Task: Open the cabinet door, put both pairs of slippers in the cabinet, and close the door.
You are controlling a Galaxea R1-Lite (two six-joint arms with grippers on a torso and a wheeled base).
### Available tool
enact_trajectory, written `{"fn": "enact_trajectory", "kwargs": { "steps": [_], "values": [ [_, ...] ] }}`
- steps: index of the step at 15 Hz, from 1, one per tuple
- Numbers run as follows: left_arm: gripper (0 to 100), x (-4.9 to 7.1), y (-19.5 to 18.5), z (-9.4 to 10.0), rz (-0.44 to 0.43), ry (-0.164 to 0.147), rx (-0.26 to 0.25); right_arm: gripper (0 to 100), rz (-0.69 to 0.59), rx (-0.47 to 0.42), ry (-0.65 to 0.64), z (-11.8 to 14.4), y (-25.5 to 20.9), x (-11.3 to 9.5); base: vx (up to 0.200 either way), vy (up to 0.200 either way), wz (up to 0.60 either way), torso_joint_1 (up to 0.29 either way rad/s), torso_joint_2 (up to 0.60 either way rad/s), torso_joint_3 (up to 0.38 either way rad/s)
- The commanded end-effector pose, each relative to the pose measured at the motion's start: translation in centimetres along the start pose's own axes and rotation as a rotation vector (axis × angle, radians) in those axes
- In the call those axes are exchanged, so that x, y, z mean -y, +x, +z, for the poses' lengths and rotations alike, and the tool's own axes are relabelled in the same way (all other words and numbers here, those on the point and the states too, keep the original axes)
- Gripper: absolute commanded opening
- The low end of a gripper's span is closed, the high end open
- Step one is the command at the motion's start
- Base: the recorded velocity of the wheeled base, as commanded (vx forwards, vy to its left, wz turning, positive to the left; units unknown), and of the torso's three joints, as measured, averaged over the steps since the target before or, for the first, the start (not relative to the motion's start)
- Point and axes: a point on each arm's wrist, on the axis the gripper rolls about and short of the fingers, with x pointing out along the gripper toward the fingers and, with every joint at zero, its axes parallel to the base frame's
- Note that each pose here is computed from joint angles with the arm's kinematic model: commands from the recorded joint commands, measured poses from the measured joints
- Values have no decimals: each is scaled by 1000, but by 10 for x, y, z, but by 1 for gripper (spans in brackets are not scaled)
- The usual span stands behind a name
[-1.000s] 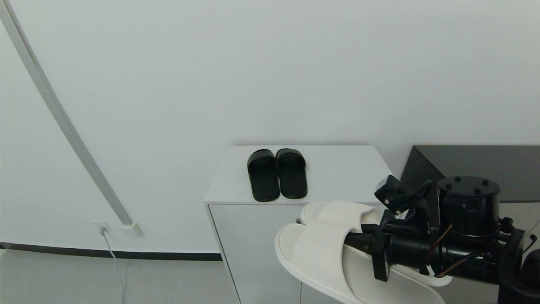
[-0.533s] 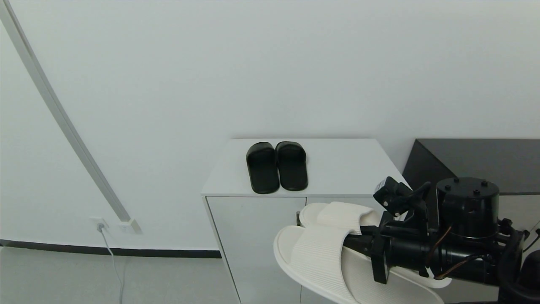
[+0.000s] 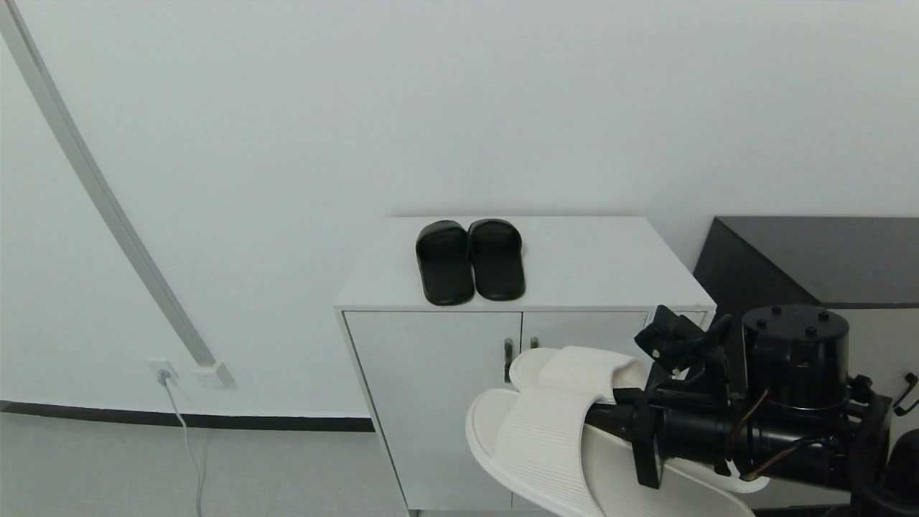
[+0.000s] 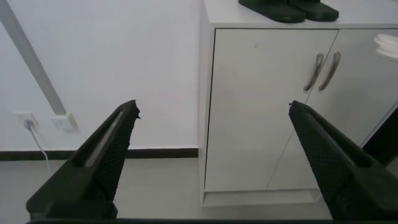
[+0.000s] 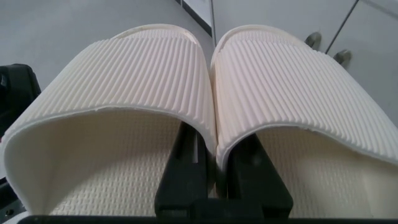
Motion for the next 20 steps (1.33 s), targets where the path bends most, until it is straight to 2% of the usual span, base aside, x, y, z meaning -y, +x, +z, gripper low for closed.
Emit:
{"fn": "enact_trajectory", "kwargs": {
  "steps": [1, 12, 20],
  "values": [
    [100, 0, 0, 0, 0, 0, 0, 0, 2, -4, 1, -1, 1, 0, 0, 0, 0, -227, 530, 300],
    [100, 0, 0, 0, 0, 0, 0, 0, 4, -7, 0, -2, 0, -1, 0, 0, 0, -211, 534, 315],
    [100, 0, 0, 0, 0, 0, 0, 0, 5, -19, -6, -6, -1, -1, 0, 0, 0, -152, 477, 325]
  ]
}}
